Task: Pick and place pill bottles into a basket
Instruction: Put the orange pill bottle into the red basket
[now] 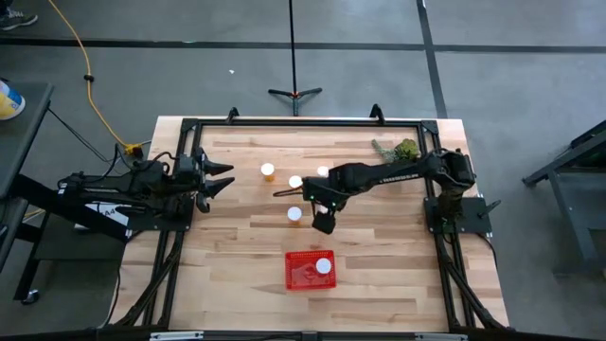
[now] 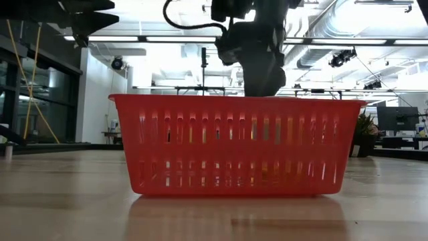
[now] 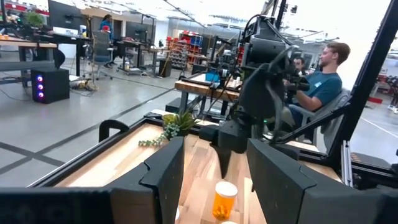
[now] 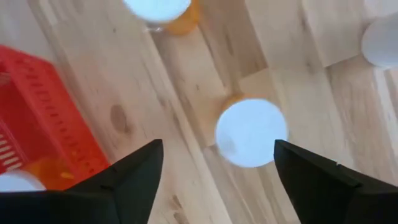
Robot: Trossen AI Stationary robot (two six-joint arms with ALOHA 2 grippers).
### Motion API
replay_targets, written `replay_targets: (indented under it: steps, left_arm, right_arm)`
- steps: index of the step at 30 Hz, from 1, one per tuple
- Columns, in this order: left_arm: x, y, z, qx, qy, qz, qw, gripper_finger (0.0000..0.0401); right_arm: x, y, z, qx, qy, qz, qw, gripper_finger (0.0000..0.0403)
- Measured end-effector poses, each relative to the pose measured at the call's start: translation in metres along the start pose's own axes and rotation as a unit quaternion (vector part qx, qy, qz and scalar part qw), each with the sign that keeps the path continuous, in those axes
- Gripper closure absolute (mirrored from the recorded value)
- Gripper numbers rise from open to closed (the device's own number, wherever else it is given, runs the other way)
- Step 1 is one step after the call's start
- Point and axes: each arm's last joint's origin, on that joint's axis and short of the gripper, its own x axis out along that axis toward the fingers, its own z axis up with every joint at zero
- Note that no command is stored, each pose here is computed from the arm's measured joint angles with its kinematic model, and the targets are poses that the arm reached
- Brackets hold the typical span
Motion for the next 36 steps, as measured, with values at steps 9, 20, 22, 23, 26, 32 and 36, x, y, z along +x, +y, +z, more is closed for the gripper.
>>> replay_targets:
  steps: [9,20,22,23,26,32,36]
  left_arm:
    - [0.000,-0.001,0.000,0.000,0.001,-0.010,1.000,0.0190]
    - [0.000,-0.001,0.000,0.000,0.003,-0.020,1.000,0.0190]
    - [0.000,-0.001,0.000,0.000,0.004,-0.026,1.000,0.0190]
    - [0.000,-0.001,0.000,0.000,0.005,-0.026,1.000,0.0190]
    - [0.000,-0.001,0.000,0.000,0.005,-0.026,1.000,0.0190]
    - [0.000,-0.002,0.000,0.000,0.004,-0.028,1.000,0.0190]
    - [0.000,-0.002,0.000,0.000,0.004,-0.031,0.999,0.0190]
  right_arm:
    - [0.008,-0.023,0.014,0.052,-0.005,0.000,0.999,0.0093]
    - [0.032,-0.023,0.018,0.094,0.018,0.015,0.995,0.0093]
    - [0.034,-0.024,0.015,0.101,0.025,0.010,0.995,0.0093]
    - [0.035,-0.025,0.014,0.102,0.030,0.008,0.994,0.0093]
    - [0.036,-0.023,0.013,0.105,0.036,0.010,0.994,0.0093]
    - [0.040,-0.021,0.011,0.112,0.043,0.009,0.993,0.0093]
    - [0.045,-0.019,0.010,0.111,0.048,0.005,0.993,0.0093]
